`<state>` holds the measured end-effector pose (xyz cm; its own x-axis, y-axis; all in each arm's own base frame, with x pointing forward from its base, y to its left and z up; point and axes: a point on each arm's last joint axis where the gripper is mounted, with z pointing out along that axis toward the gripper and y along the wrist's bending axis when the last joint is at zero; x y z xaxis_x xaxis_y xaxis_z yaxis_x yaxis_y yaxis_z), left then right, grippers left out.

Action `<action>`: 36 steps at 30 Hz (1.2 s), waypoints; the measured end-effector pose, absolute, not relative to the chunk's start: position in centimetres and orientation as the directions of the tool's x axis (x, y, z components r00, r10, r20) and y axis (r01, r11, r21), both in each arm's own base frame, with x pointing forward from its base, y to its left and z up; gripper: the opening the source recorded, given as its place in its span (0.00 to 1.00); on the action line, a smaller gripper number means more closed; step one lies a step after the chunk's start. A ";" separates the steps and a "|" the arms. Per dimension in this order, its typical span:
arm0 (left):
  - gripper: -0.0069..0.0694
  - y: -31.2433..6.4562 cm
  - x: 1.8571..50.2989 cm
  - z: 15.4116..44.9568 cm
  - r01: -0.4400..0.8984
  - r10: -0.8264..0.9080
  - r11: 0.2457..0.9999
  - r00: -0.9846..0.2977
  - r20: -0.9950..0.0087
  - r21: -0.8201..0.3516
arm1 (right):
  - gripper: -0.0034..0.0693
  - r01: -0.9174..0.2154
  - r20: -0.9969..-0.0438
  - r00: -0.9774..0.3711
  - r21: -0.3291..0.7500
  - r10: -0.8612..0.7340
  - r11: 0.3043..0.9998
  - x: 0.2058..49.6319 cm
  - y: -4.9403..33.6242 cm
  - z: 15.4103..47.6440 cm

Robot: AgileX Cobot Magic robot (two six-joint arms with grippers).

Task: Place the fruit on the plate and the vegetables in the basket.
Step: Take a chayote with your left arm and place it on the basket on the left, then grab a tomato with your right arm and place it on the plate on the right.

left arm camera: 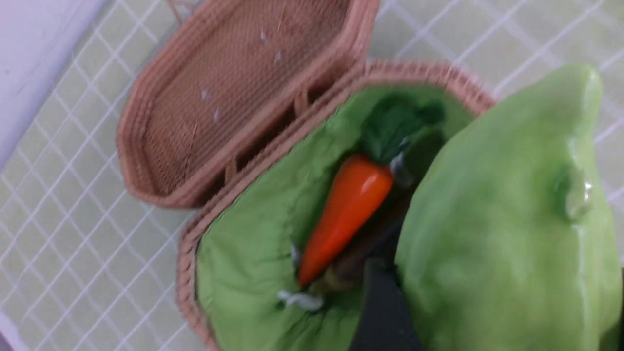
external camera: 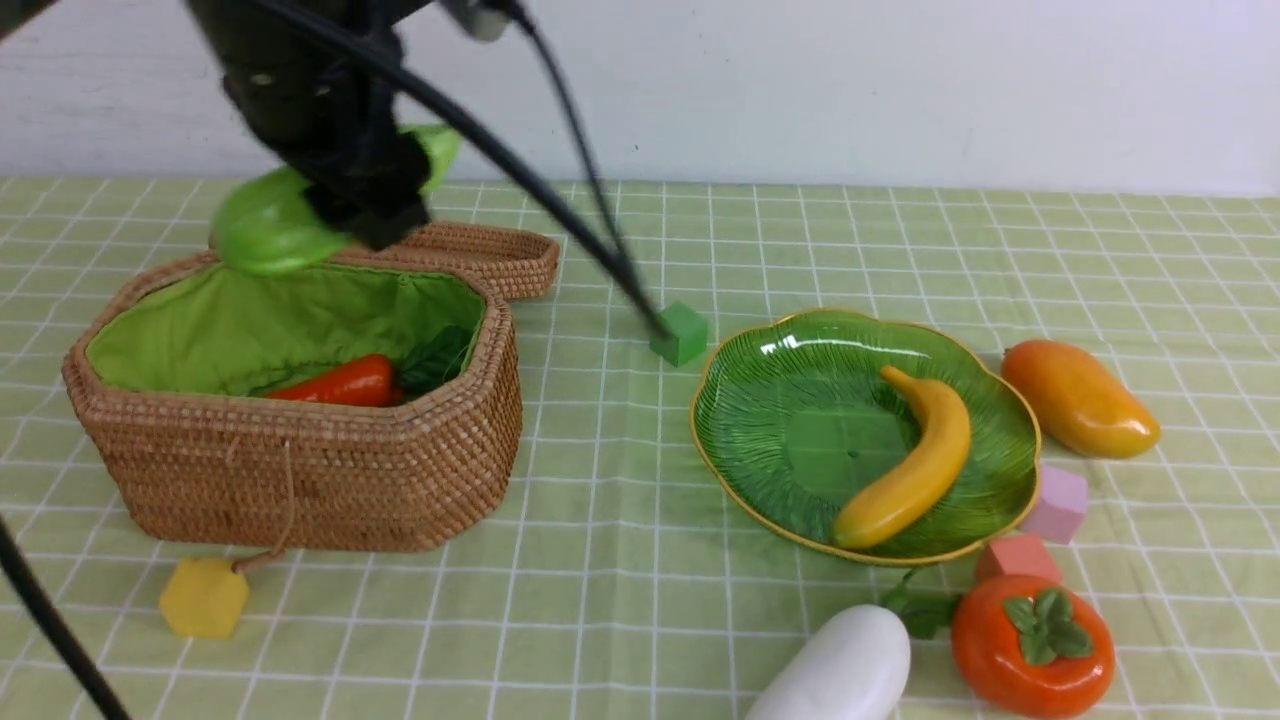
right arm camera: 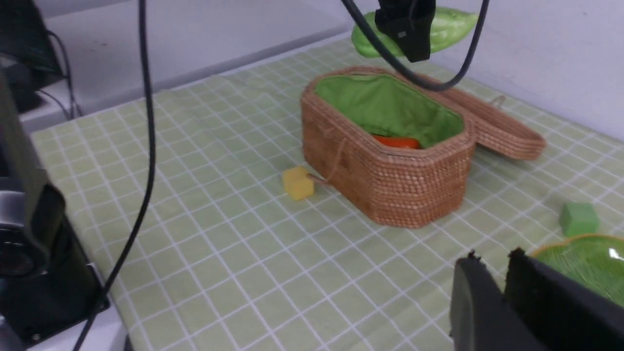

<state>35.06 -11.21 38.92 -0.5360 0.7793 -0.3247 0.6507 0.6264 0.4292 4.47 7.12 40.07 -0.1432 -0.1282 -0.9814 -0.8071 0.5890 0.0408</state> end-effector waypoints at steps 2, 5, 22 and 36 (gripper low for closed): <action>0.69 -8.5 35.6 36.9 0.731 0.843 0.536 -0.493 -0.217 0.421 | 0.19 -0.819 -0.983 -0.127 0.029 -0.132 0.574 4.4 7.2 40.2; 0.69 -6.7 36.4 35.0 0.765 0.854 0.518 -0.489 -0.178 0.382 | 0.19 -0.823 -0.984 -0.122 0.025 -0.133 0.568 4.4 7.3 40.3; 0.96 -4.8 38.3 33.7 0.603 0.700 0.714 -0.624 -0.346 0.356 | 0.19 -0.836 -0.982 -0.126 0.030 -0.139 0.548 4.2 7.4 40.2; 0.07 -10.0 31.1 39.1 0.496 0.451 0.867 -0.733 -0.509 0.054 | 0.19 -0.779 -0.960 -0.249 0.123 -0.124 0.615 4.5 7.0 39.8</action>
